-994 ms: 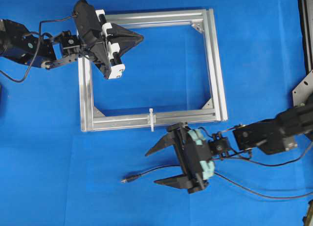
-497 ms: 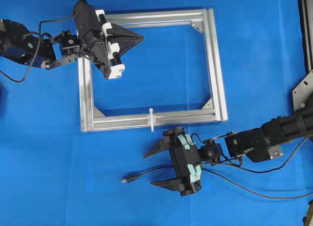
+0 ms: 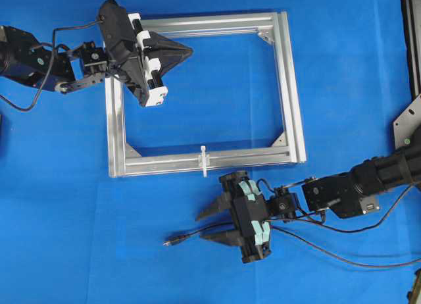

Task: Insert the wire through the string loop located in the center.
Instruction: 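Lower the right gripper and close it on the USB cable near the plug, then lift the cable with the right gripper and move it toward the frame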

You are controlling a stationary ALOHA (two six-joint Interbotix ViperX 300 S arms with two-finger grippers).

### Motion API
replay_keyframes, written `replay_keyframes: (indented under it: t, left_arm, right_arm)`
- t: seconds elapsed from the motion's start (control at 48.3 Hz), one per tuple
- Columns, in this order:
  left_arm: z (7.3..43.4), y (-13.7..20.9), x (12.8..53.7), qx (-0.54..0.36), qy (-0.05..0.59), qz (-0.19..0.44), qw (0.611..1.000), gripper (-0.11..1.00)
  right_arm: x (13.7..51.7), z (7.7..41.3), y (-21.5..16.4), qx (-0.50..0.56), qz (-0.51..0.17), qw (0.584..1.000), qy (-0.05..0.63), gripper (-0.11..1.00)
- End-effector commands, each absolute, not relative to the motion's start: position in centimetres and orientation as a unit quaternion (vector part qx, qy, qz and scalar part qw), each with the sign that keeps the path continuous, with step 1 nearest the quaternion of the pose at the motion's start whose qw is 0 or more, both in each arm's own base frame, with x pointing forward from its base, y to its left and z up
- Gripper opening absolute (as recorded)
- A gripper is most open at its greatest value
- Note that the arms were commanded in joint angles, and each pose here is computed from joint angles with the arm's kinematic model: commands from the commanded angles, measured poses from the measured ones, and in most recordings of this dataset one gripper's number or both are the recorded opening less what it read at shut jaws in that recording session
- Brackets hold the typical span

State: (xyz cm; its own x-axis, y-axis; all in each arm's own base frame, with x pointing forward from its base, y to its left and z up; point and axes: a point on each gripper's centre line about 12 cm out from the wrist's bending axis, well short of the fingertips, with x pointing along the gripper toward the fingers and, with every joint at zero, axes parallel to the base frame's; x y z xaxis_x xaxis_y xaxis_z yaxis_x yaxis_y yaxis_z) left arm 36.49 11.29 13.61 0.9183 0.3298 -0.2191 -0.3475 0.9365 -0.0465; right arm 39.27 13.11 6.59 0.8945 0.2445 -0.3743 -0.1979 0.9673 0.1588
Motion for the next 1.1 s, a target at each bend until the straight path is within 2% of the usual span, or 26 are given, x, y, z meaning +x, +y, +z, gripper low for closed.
replay_keyframes:
  t: [0.0, 0.083, 0.145, 0.559, 1.077]
  left_arm:
    - [15.3, 11.4, 36.6, -0.039, 0.079, 0.173, 0.981, 0.00]
    - [15.3, 11.4, 36.6, -0.039, 0.079, 0.173, 0.981, 0.00]
    - [15.3, 11.4, 36.6, -0.039, 0.079, 0.173, 0.981, 0.00]
    - [15.3, 11.4, 36.6, -0.040, 0.079, 0.173, 0.981, 0.00]
    - [15.3, 11.4, 36.6, -0.042, 0.078, 0.173, 0.981, 0.00]
  right_arm:
    - [39.6, 7.6, 13.6, 0.060, 0.120, 0.974, 0.183, 0.15]
    - [39.6, 7.6, 13.6, 0.059, 0.121, 0.974, 0.184, 0.01]
    - [39.5, 7.5, 13.6, 0.058, 0.122, 0.973, 0.185, -0.03]
    - [39.7, 8.0, 13.8, 0.062, 0.124, 0.974, 0.182, -0.03]
    - [39.1, 14.3, 14.0, 0.064, 0.133, 0.973, 0.178, -0.03]
